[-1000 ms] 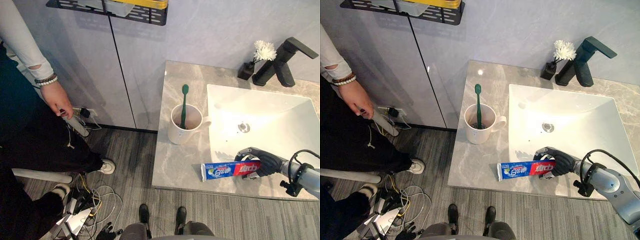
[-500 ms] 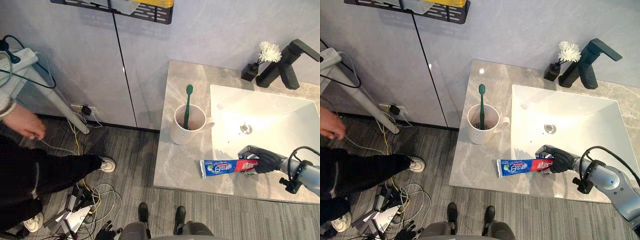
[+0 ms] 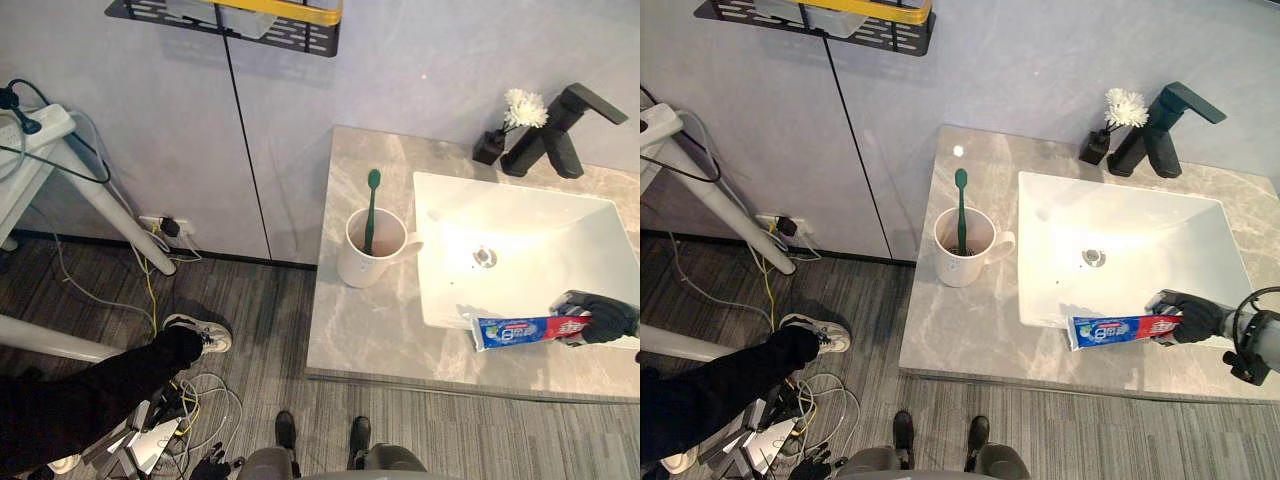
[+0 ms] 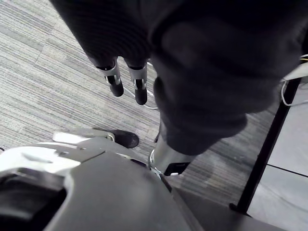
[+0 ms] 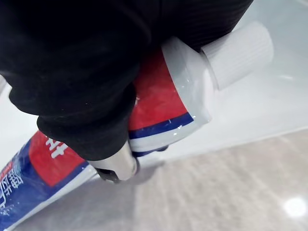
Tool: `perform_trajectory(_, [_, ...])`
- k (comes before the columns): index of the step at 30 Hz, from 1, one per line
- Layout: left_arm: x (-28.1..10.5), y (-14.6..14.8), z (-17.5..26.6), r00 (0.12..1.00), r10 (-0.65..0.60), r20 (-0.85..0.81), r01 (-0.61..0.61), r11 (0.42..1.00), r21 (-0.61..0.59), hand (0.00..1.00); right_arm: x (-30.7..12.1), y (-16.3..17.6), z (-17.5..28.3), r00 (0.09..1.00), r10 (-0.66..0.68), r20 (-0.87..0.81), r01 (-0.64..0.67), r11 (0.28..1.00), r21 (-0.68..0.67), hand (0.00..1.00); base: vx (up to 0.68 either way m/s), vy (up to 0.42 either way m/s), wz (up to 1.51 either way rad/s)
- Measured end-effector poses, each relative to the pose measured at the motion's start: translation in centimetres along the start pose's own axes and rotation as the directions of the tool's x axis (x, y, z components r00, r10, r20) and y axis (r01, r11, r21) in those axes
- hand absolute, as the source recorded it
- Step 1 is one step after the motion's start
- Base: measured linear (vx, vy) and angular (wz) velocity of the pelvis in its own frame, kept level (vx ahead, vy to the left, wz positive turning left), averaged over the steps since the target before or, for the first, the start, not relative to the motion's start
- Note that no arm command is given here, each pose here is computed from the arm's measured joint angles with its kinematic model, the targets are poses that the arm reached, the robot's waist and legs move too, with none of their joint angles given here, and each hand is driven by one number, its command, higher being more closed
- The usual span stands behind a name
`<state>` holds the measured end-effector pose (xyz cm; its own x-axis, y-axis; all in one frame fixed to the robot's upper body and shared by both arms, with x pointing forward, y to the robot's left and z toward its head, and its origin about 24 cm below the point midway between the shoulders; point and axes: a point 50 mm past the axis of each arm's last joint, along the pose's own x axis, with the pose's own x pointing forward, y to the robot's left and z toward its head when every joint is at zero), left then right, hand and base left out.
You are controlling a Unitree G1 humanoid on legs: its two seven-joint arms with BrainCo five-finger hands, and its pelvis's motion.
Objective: Organize washtable
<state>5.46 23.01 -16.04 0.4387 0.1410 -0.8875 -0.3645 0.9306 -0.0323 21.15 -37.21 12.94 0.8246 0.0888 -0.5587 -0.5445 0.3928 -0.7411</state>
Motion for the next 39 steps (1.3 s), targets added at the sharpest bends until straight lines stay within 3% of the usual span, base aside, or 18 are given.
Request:
perform_trajectory(5, [-0.3,0.4,-1.0,1.0,0.014,-0.027,-0.014,1.0,-0.012,0.0,-0.3,-2.5,-0.8,0.992,-0.114,-0.047,0.115,0.993,0.026,1.0,-0.05,0.027,-0.24])
perform_trajectory(8, [-0.8,0.8,-2.2,0.998,0.041,-0.05,-0.044,0.997,-0.067,0.0,-1.7,-7.6,0.5,0.926,-0.379,0.007,0.377,0.923,0.079,1.0,-0.04,0.02,-0.05])
perform_trajectory(9, [-0.9,0.8,-2.5,0.997,0.047,-0.055,-0.051,0.995,-0.087,0.0,-2.7,-9.6,1.5,0.868,-0.494,0.053,0.487,0.866,0.114,1.0,-0.07,0.012,-0.02])
perform_trajectory(11, [-1.1,0.6,-3.2,0.996,0.057,-0.064,-0.065,0.989,-0.131,0.0,-6.5,-14.3,4.2,0.598,-0.783,0.174,0.74,0.622,0.255,1.0,-0.07,0.007,0.08])
perform_trajectory(13, [-1.2,0.5,-3.5,0.996,0.068,-0.064,-0.078,0.984,-0.163,0.0,-8.9,-15.9,6.1,0.382,-0.892,0.241,0.823,0.447,0.351,1.0,0.01,0.0,0.18])
perform_trajectory(14, [-1.3,0.5,-3.5,0.995,0.087,-0.057,-0.096,0.977,-0.192,0.0,-10.2,-16.3,7.7,0.223,-0.93,0.292,0.847,0.333,0.415,1.0,0.05,-0.015,0.25])
perform_trajectory(15, [-1.3,0.9,-3.3,0.992,0.118,-0.047,-0.126,0.965,-0.228,0.0,-10.6,-15.7,9.1,0.11,-0.936,0.334,0.836,0.269,0.478,1.0,0.04,-0.021,0.26])
perform_trajectory(16, [-1.3,1.0,-3.0,0.991,0.134,-0.03,-0.137,0.955,-0.263,0.0,-10.6,-15.3,9.6,0.072,-0.933,0.351,0.829,0.252,0.5,1.0,0.04,-0.017,0.31])
perform_trajectory(17, [-1.4,1.0,-2.1,0.984,0.176,0.025,-0.154,0.915,-0.374,0.0,-10.3,-14.1,10.5,0.021,-0.926,0.376,0.82,0.231,0.524,1.0,0.05,-0.013,0.34])
perform_trajectory(20, [-2.1,1.4,3.5,0.915,0.293,0.276,-0.095,0.825,-0.558,0.0,-8.4,-10.4,11.6,0.053,-0.904,0.424,0.816,0.284,0.504,1.0,0.03,-0.013,0.39])
perform_trajectory(23, [-6.5,4.5,11.5,0.667,0.453,0.591,0.004,0.792,-0.611,0.0,-6.3,-7.4,12.1,0.08,-0.906,0.416,0.755,0.327,0.568,1.0,0.03,-0.016,0.44])
perform_trajectory(25, [-11.0,6.2,16.1,0.423,0.505,0.752,0.034,0.82,-0.571,0.0,-5.1,-5.9,12.6,0.106,-0.904,0.415,0.697,0.365,0.617,1.0,0.03,-0.007,0.38])
perform_trajectory(26, [-11.8,6.1,17.2,0.378,0.493,0.784,0.042,0.836,-0.547,0.0,-4.7,-5.6,12.8,0.115,-0.903,0.414,0.679,0.376,0.631,1.0,0.03,-0.001,0.52])
perform_trajectory(28, [-15.2,4.7,21.0,0.218,0.369,0.904,0.1,0.912,-0.397,0.0,-2.3,-3.9,14.3,0.183,-0.876,0.445,0.565,0.465,0.682,1.0,0.02,0.005,0.51])
perform_trajectory(31, [-17.5,0.2,25.3,0.075,0.107,0.991,0.248,0.961,-0.123,0.0,-0.2,-2.4,16.2,0.261,-0.823,0.505,0.464,0.566,0.682,1.0,-0.03,0.013,0.45])
perform_trajectory(33, [-19.2,-4.1,27.4,-0.034,-0.109,0.993,0.38,0.918,0.114,0.0,1.0,-1.5,18.6,0.285,-0.765,0.577,0.383,0.643,0.663,1.0,-0.05,0.005,0.38])
perform_trajectory(35, [-21.3,-8.1,28.7,-0.152,-0.297,0.943,0.455,0.825,0.334,0.0,1.5,-1.2,20.7,0.264,-0.727,0.634,0.319,0.686,0.654,1.0,-0.05,0.016,0.2])
perform_trajectory(39, [-22.9,-11.4,29.5,-0.245,-0.463,0.852,0.5,0.692,0.52,0.0,1.4,-1.5,21.8,0.238,-0.706,0.667,0.285,0.708,0.647,1.0,-0.04,0.014,-0.05])
